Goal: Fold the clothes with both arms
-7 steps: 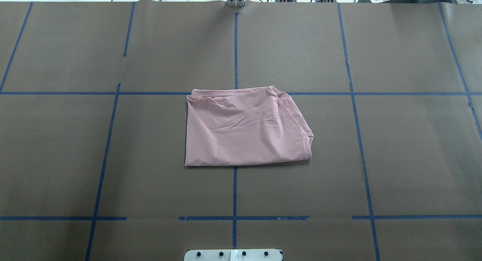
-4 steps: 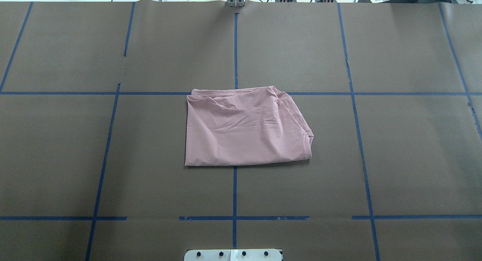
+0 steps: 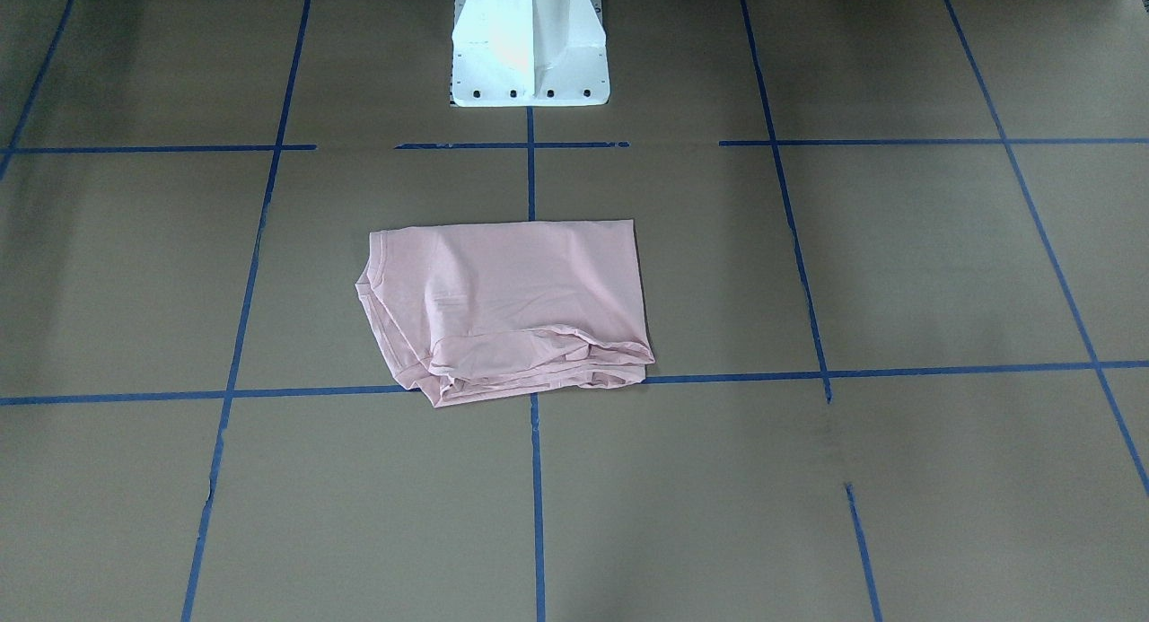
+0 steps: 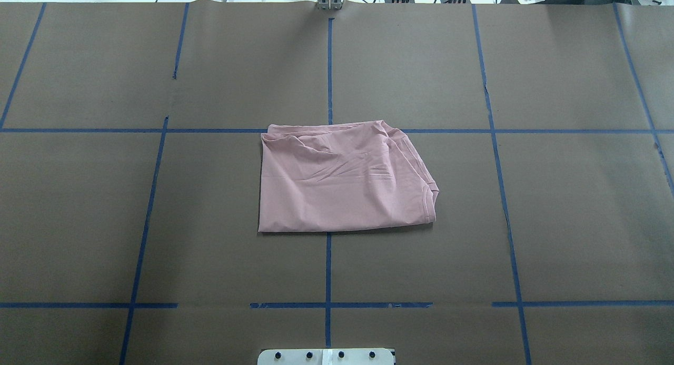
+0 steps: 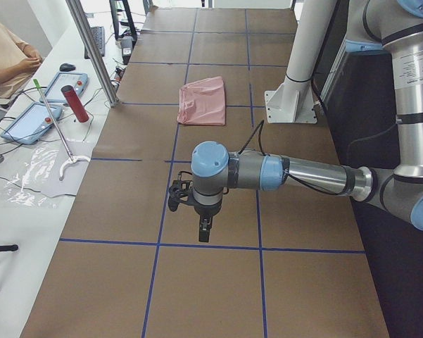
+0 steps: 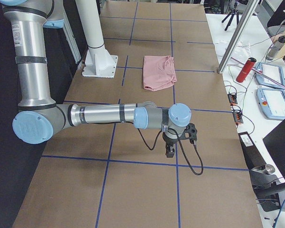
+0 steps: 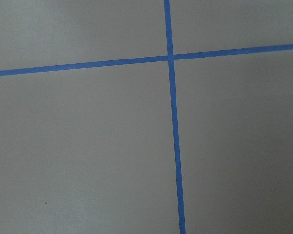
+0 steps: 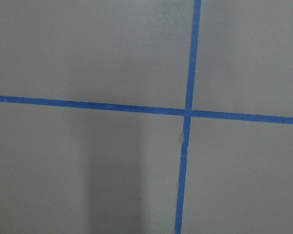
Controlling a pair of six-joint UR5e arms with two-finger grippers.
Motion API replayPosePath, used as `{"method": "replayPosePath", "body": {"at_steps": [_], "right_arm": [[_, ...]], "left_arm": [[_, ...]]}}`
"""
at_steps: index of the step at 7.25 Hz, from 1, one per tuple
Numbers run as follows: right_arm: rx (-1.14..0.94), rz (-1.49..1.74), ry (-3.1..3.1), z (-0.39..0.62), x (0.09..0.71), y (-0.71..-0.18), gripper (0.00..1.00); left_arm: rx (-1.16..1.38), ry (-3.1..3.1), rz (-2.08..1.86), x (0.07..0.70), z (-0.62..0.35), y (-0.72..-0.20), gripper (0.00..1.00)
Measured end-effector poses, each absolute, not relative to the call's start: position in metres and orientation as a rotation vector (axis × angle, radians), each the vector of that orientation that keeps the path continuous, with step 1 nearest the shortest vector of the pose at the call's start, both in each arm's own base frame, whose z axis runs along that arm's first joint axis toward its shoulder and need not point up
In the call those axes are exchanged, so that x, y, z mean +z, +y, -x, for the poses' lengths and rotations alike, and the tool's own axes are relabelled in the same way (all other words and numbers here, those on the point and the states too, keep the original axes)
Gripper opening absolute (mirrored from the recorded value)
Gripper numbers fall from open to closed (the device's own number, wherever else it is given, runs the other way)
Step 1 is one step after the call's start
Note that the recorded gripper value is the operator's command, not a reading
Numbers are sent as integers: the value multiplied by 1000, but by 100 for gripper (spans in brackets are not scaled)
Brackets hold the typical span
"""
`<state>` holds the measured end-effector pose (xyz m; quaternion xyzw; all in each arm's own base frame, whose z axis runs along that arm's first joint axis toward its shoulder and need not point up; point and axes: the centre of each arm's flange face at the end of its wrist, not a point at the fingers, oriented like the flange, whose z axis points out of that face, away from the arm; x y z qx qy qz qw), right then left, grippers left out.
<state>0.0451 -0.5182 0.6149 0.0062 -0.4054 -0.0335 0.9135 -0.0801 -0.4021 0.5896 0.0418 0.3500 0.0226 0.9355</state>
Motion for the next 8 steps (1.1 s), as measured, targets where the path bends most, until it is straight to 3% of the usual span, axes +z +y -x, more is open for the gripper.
{"method": "replayPosePath", "body": {"at_steps": [8], "right_arm": [[-80,-34,-835,-43,611,-520,100]], "left_arm": [[67,714,-139,582,80,-407,100]]}}
